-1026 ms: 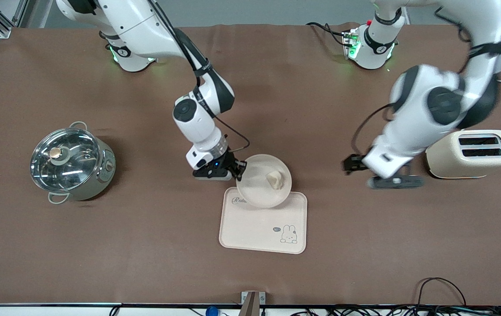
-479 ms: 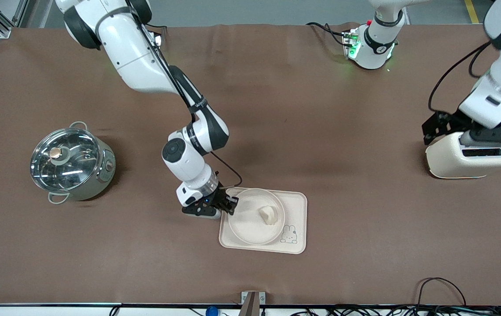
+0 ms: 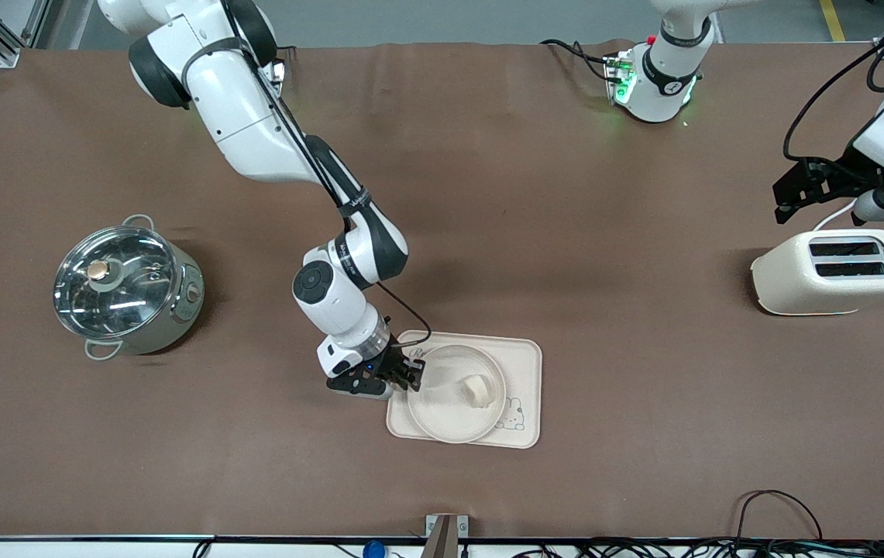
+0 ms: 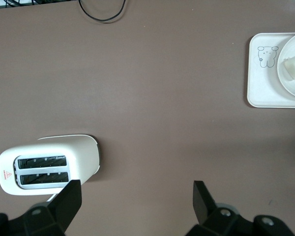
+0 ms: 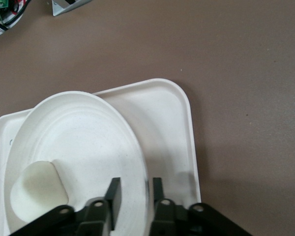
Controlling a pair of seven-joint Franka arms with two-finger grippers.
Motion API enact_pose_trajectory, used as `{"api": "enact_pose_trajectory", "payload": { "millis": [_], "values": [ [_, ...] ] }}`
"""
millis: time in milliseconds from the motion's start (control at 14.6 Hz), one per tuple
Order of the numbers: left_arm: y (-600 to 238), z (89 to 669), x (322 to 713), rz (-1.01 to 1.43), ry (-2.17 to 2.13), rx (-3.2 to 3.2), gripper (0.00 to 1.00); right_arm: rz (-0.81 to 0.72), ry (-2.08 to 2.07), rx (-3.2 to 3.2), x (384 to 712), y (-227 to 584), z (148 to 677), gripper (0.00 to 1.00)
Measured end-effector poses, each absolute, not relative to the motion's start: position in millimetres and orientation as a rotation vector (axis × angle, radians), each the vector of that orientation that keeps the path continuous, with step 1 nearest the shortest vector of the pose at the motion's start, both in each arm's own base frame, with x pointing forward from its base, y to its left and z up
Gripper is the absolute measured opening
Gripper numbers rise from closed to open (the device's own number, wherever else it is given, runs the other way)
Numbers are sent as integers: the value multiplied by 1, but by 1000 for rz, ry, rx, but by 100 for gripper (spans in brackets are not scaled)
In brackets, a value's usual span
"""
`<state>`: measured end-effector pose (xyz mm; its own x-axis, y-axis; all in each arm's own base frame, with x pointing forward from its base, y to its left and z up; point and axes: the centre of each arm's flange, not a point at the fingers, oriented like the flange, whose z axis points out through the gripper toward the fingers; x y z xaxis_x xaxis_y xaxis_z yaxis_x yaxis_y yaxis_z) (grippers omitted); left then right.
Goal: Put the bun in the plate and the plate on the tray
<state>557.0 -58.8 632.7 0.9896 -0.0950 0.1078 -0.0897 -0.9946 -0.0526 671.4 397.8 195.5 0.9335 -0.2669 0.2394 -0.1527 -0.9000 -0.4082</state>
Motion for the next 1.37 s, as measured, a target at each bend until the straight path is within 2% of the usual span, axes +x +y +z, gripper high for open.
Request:
{"api": "enact_pose_trajectory", "payload": {
  "millis": [410, 684, 889, 1162, 1368],
  "values": [
    [-53, 643, 559, -165, 124, -3123, 100, -347, 321, -2729, 668, 385, 209, 100],
    [-45, 639, 561, -143, 103, -3124, 100, -96, 369, -2816, 682, 322, 288, 100],
    [-45, 639, 561, -141, 101, -3124, 100, -43, 392, -2938, 684, 245, 376, 100],
    [-37, 639, 562, -142, 81, -3124, 100, 99, 240, -3003, 663, 131, 469, 100],
    [-35, 639, 562, -141, 77, -3124, 100, 146, 192, -3053, 634, 75, 526, 100]
  ]
}}
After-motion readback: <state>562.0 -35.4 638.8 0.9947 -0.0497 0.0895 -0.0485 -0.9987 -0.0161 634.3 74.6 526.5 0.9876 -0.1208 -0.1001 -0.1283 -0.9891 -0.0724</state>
